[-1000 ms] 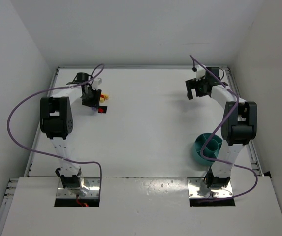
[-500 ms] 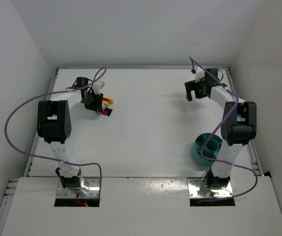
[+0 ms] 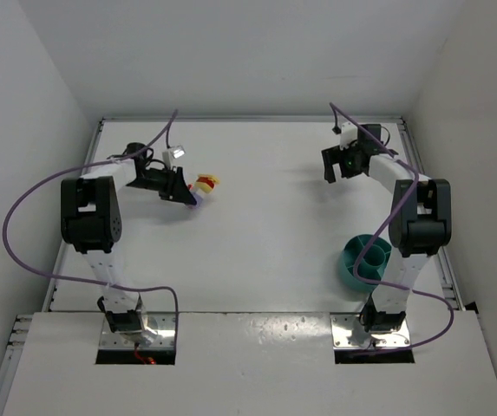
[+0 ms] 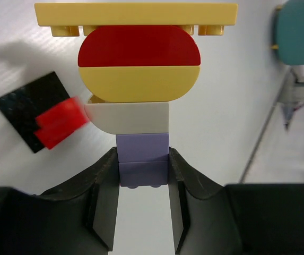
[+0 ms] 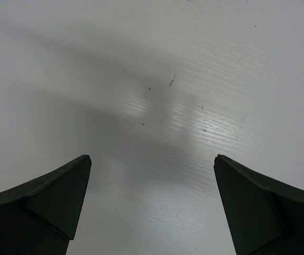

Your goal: Sort the legos into containers by color

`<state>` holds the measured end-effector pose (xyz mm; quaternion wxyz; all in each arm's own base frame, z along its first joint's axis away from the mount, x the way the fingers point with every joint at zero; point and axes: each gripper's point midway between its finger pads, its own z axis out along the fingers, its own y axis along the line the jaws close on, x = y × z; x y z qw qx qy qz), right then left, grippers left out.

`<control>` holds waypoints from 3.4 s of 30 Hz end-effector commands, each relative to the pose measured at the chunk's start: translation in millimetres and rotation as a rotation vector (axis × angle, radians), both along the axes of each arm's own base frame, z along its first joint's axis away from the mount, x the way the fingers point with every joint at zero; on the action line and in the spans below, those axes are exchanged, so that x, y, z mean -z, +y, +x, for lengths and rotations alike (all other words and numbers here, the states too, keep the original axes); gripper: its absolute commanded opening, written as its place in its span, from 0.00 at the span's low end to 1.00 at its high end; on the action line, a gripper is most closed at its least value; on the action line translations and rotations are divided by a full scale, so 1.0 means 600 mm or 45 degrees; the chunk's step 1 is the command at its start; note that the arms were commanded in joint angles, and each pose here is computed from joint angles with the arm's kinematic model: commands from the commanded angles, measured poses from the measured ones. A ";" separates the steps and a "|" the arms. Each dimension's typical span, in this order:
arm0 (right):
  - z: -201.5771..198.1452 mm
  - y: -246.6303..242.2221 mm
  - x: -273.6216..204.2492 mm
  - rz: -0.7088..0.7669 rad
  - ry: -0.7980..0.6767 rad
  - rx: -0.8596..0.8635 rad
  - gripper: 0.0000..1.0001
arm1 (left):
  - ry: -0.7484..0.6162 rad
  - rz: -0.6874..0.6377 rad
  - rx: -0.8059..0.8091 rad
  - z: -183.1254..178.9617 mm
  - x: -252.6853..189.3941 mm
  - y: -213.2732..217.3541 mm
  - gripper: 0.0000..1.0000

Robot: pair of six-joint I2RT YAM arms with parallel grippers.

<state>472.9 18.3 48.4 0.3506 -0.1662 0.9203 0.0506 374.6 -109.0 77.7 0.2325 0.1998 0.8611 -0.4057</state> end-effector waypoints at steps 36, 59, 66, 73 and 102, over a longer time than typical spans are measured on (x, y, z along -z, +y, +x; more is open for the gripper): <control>0.008 0.353 -0.122 1.083 0.246 -0.428 1.00 | -0.797 0.552 0.313 0.037 -0.075 -0.113 0.11; -0.035 0.462 -0.090 1.245 0.457 -0.731 0.95 | -0.810 0.605 0.360 0.027 -0.033 -0.174 0.11; -0.045 0.485 -0.096 1.251 0.460 -0.794 0.83 | -0.813 0.591 0.377 0.022 -0.033 -0.182 0.11; -0.047 0.503 -0.101 1.265 0.455 -0.844 0.74 | -0.832 0.592 0.381 0.023 -0.040 -0.182 0.11; -0.048 0.459 -0.115 1.295 0.413 -0.809 0.00 | -0.756 0.615 0.271 -0.009 -0.022 -0.128 0.10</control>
